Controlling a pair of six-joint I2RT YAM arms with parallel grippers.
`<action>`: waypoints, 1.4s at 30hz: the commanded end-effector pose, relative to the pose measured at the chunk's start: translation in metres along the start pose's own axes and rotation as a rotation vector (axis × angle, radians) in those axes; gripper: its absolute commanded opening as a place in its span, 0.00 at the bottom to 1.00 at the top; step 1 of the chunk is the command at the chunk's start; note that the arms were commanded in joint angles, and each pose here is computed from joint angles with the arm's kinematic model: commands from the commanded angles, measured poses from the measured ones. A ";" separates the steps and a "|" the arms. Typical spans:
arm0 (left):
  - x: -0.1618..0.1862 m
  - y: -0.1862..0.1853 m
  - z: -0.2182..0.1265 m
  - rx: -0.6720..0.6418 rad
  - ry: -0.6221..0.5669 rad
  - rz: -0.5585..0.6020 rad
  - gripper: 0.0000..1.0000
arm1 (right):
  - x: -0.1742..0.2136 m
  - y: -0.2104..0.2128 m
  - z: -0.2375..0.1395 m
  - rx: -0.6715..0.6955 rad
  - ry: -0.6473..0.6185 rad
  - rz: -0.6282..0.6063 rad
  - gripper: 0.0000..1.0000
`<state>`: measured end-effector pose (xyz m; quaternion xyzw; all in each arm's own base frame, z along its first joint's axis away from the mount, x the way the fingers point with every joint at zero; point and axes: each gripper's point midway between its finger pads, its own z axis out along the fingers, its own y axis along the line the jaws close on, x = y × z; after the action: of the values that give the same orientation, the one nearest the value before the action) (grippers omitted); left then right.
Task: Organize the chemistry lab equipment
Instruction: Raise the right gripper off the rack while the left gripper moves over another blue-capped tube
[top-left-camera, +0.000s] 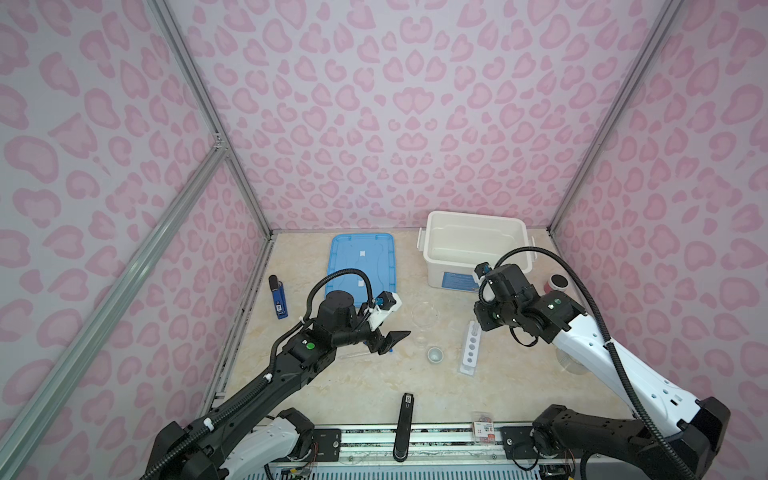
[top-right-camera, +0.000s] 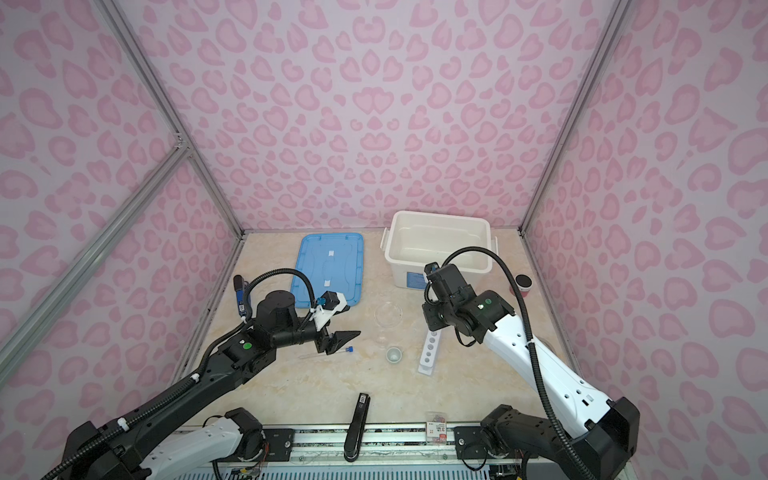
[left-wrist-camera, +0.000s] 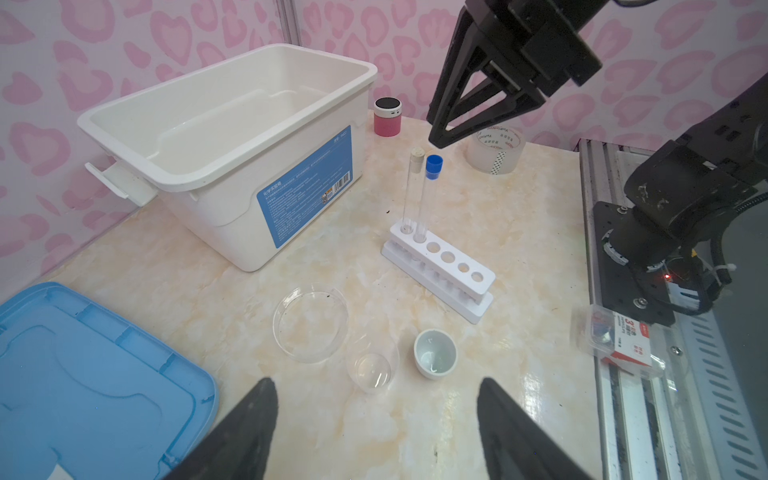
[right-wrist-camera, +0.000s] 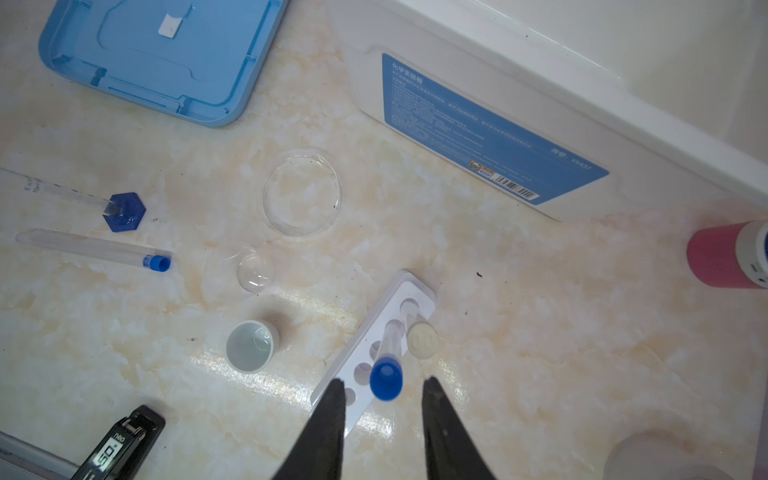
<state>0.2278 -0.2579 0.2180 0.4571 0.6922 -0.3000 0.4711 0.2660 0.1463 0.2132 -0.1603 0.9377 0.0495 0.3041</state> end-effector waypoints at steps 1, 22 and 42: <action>0.011 0.001 0.000 -0.018 0.037 0.018 0.77 | -0.005 -0.002 -0.009 0.002 -0.023 -0.022 0.33; 0.151 0.004 -0.017 -0.104 0.662 0.180 0.77 | -0.034 0.021 0.000 -0.182 -0.119 -0.072 0.33; 0.191 0.034 -0.029 -0.159 0.898 0.204 0.65 | -0.041 0.017 0.016 -0.273 -0.143 -0.051 0.34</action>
<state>0.2173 -0.1552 0.0537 0.5664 0.8016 0.0195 0.1903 0.2967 0.1724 0.2231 -0.2142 0.9001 0.1679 0.3404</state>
